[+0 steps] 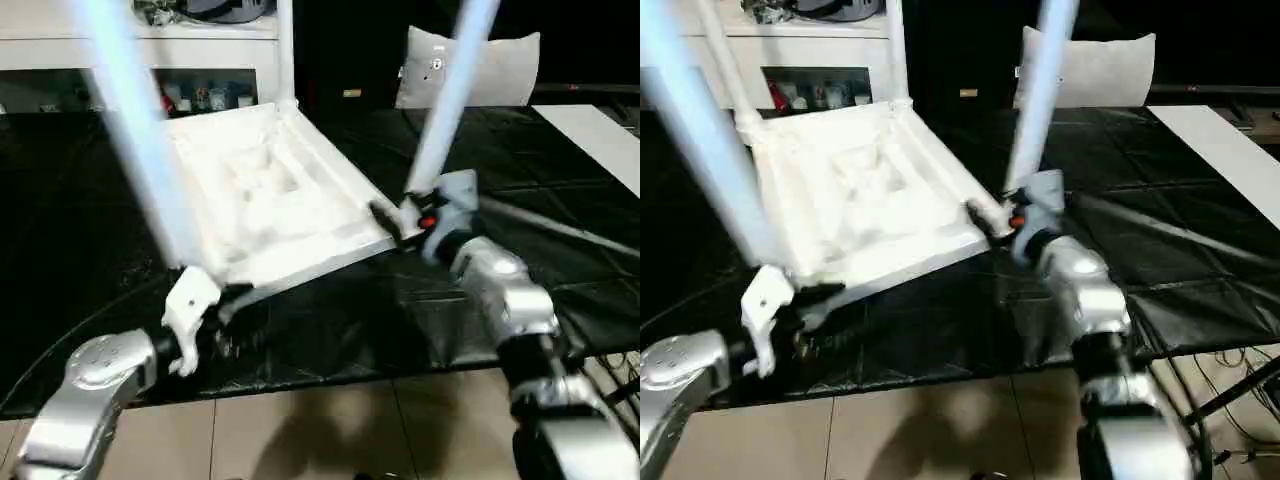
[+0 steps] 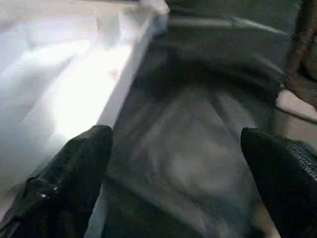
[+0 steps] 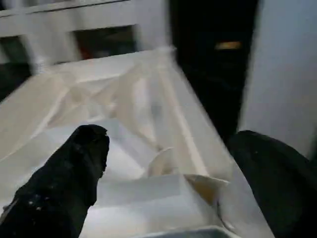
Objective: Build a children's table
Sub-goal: Rotate table base
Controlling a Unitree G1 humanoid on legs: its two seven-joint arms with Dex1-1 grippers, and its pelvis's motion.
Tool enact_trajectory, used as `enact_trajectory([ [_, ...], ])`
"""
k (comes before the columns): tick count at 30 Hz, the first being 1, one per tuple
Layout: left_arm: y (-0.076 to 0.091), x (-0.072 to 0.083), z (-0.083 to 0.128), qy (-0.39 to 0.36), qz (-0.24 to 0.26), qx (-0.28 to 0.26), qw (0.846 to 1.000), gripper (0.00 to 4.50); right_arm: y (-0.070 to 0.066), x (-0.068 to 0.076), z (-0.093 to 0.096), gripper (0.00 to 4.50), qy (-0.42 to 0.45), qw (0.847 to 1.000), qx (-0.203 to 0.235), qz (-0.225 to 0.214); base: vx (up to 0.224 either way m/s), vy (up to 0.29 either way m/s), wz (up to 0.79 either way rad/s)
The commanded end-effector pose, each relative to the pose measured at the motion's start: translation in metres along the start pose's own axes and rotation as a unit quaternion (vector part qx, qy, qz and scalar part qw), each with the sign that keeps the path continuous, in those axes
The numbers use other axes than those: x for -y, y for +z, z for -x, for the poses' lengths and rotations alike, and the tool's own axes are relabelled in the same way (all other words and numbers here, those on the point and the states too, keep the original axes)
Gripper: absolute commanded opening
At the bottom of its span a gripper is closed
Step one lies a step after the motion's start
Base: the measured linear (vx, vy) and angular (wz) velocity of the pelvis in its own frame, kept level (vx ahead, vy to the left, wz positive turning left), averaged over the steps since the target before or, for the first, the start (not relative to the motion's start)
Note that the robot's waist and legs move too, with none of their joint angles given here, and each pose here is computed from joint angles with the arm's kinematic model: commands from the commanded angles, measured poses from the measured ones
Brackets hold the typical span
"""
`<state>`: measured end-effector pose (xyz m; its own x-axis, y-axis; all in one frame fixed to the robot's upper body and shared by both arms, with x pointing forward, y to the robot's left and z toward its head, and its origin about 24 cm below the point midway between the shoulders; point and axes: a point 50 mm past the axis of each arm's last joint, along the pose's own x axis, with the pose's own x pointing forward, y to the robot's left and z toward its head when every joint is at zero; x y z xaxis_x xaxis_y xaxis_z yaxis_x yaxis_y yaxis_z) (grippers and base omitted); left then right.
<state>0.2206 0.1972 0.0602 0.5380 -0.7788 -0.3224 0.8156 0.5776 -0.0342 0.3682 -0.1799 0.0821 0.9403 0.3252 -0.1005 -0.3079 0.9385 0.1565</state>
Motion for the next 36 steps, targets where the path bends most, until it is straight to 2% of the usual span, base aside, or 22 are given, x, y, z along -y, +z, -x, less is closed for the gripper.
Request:
enact_trajectory([
  [1,-0.001,-0.002,0.009,-0.001,0.014,-0.003,1.0,4.5,0.007,0.033,0.013,4.5,-0.079,0.997,0.021,-0.013,0.0,0.0,0.0],
  [5,-0.002,-0.003,0.015,-0.003,0.022,-0.003,1.0,4.5,0.005,0.039,0.016,4.5,-0.08,0.997,0.021,-0.008,0.0,0.0,0.0],
  [12,-0.001,-0.029,0.015,0.057,0.018,0.027,0.998,4.5,-0.012,0.018,0.018,4.5,0.003,1.0,-0.004,0.026,0.0,0.0,0.0],
  [13,0.003,-0.042,0.016,0.07,0.021,0.03,0.997,4.5,-0.016,0.012,0.02,4.5,0.028,0.999,-0.015,0.027,0.0,0.0,0.0],
  [14,0.014,-0.048,0.016,0.075,0.013,0.032,0.997,4.5,-0.02,0.007,0.023,4.5,0.05,0.998,-0.027,0.032,0.0,0.0,0.0],
  [16,0.02,-0.048,0.016,0.075,0.009,0.035,0.996,4.5,-0.023,0.004,0.025,4.5,0.059,0.997,-0.034,0.033,0.0,0.0,0.0],
  [17,0.03,-0.047,0.013,0.074,0.002,0.043,0.996,4.5,-0.029,0.0,0.027,4.5,0.067,0.996,-0.05,0.036,0.0,0.0,0.0],
  [18,0.03,-0.047,0.013,0.073,0.001,0.044,0.996,4.5,-0.029,0.0,0.027,4.5,0.067,0.996,-0.05,0.037,0.0,0.0,0.0],
  [23,0.044,-0.027,0.001,0.035,-0.019,0.096,0.995,4.5,-0.05,-0.004,0.024,4.5,0.042,0.993,-0.101,0.042,0.0,0.0,0.0],
  [27,0.06,-0.017,-0.019,-0.024,-0.016,0.13,0.991,4.5,-0.054,-0.005,0.02,4.5,0.022,0.991,-0.123,0.041,0.0,0.0,0.0],
  [30,0.066,-0.012,-0.032,-0.051,-0.009,0.141,0.989,4.5,-0.054,-0.006,0.016,4.5,0.021,0.991,-0.126,0.041,0.0,0.0,0.0],
  [33,0.069,-0.016,-0.051,-0.043,-0.009,0.13,0.991,4.5,-0.055,-0.007,0.012,4.5,0.019,0.99,-0.132,0.041,0.0,0.0,0.0],
  [34,0.071,-0.018,-0.063,-0.042,-0.007,0.127,0.991,4.5,-0.055,-0.01,0.008,4.5,0.024,0.99,-0.133,0.042,0.0,0.0,0.0],
  [36,0.073,-0.016,-0.075,-0.061,-0.007,0.122,0.991,4.5,-0.056,-0.012,0.006,4.5,0.028,0.988,-0.145,0.044,0.0,0.0,0.0],
])
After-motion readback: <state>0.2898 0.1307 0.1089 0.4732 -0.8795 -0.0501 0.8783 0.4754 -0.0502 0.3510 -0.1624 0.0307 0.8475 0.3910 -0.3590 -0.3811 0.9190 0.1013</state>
